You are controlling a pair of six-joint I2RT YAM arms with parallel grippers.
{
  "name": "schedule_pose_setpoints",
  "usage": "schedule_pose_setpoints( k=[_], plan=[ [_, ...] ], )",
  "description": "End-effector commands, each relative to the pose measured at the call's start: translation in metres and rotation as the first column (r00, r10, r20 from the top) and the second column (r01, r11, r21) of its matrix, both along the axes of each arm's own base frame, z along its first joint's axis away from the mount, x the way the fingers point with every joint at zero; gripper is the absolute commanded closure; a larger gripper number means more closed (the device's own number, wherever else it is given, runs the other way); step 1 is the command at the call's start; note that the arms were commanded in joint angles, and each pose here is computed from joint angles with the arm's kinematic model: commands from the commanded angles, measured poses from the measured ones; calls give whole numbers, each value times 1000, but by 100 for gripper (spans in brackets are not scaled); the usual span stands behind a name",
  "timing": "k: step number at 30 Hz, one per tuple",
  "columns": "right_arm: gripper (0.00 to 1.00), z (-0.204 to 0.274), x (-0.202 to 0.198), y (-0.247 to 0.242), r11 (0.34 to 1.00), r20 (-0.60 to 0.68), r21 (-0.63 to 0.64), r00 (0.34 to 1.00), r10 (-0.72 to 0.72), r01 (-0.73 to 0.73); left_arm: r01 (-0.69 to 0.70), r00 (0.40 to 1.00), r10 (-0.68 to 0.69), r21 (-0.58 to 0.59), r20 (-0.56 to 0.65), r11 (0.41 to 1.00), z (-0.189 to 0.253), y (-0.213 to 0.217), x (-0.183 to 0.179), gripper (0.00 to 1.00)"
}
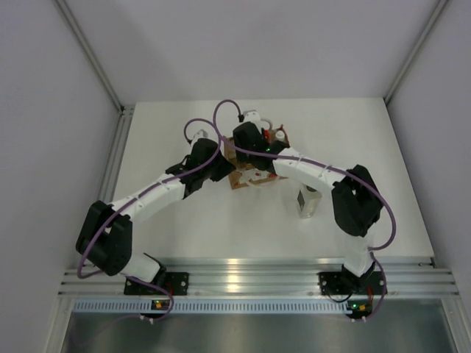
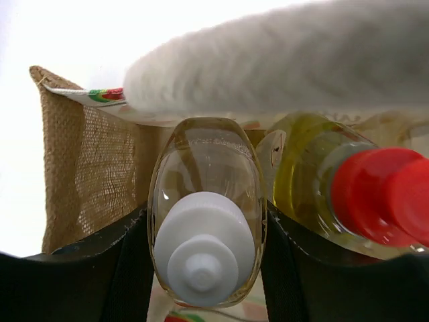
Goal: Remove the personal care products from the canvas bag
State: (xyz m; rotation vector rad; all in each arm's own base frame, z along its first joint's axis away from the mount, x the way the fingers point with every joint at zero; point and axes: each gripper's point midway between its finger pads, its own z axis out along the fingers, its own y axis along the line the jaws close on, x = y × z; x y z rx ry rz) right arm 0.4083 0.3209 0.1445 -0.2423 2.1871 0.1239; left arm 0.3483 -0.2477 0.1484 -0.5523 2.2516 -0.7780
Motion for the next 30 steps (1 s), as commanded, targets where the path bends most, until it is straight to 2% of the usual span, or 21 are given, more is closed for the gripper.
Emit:
schedule_pose_setpoints(
  k=[1,11,19,30],
  plan=[
    [100,116,0,13,982,230,187,973,-6,-38,18,999,-16,-39,41,999,20,-8,8,100],
    [100,165,-23,1,972,299,215,954,23,-91,-6,999,8,-39,40,999,20,-4,8,100],
    [100,229,-53,-19,951,360,262,931,59,-162,-15,999,16,-30,33,999,15,-3,10,100],
    [100,297,-84,-103,957,426,272,904,-29,-97,-27,999,28,-35,29,999,15,-3,10,100]
  ],
)
